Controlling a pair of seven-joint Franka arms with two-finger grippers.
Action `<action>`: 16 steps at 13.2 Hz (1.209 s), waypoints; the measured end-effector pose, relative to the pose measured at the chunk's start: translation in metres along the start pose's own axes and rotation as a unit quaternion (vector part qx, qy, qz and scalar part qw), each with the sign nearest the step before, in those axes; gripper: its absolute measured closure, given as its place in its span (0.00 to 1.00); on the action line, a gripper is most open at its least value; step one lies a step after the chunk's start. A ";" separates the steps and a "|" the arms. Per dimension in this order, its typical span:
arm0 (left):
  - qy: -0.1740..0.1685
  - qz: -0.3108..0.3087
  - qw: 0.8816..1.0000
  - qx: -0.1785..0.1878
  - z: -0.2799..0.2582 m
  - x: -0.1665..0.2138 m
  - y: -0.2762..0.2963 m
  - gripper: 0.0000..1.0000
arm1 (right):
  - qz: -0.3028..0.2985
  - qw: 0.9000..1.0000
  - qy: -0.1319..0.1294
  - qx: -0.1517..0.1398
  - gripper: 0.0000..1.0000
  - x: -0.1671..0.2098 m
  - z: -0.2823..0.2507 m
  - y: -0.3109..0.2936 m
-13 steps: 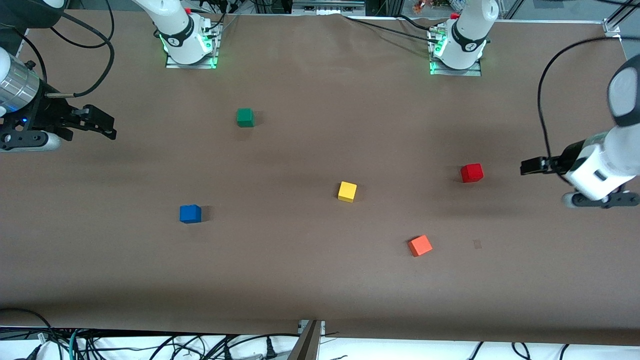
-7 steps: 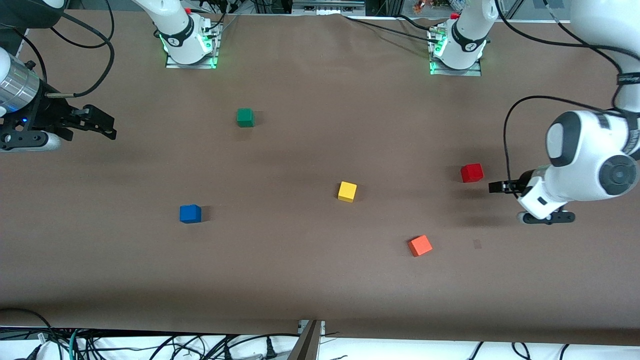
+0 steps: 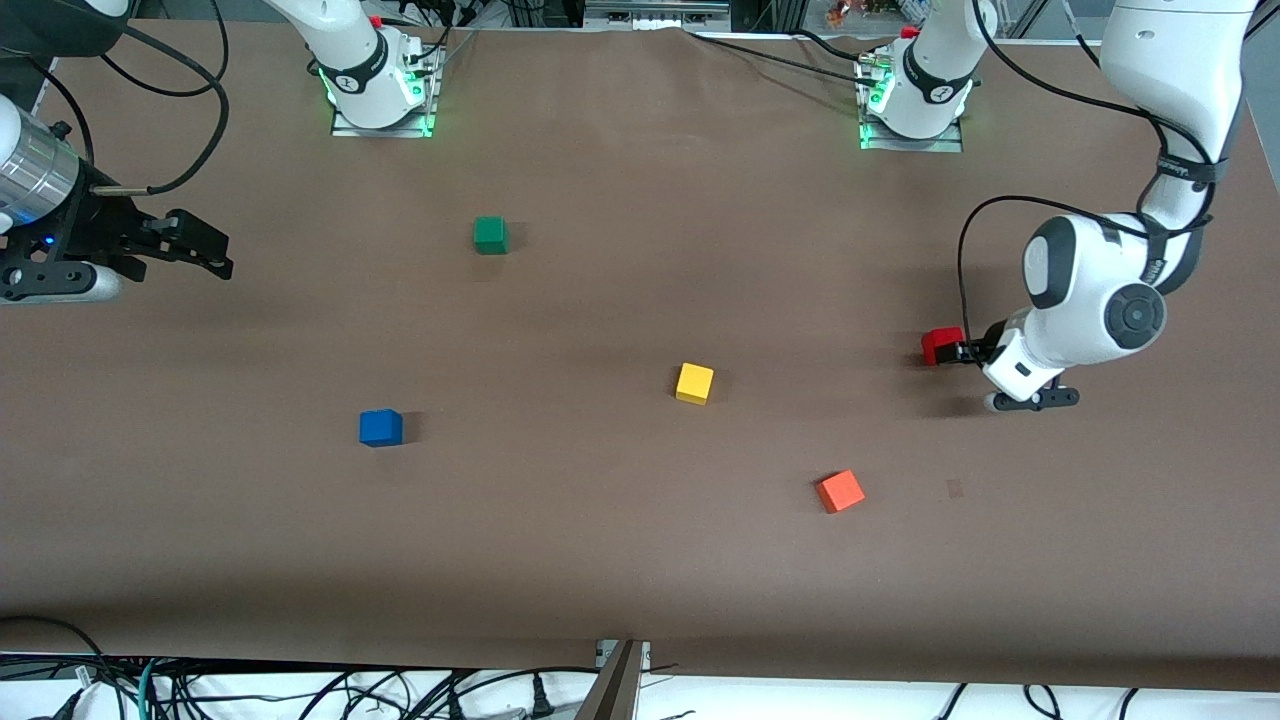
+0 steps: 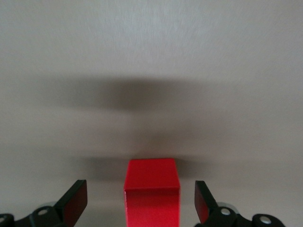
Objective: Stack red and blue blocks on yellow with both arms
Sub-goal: 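Lower the left gripper and grasp the red cube, then carry the red cube with the left gripper over the yellow cube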
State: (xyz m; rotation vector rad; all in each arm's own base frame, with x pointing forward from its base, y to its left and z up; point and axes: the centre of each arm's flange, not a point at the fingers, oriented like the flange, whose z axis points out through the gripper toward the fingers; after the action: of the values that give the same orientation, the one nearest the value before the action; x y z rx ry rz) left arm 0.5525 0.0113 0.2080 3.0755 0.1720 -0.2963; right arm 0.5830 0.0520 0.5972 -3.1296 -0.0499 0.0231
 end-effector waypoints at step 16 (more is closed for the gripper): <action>0.041 -0.027 0.999 -0.016 -0.034 -0.007 0.074 0.44 | 0.000 1.000 0.000 0.000 0.00 0.000 0.000 0.000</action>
State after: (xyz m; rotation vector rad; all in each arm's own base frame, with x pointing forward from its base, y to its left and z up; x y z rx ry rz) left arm 0.5604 -0.0613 0.2457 3.0562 0.2596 -0.1687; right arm 0.5831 0.0518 0.5972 -3.1296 -0.0490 0.0223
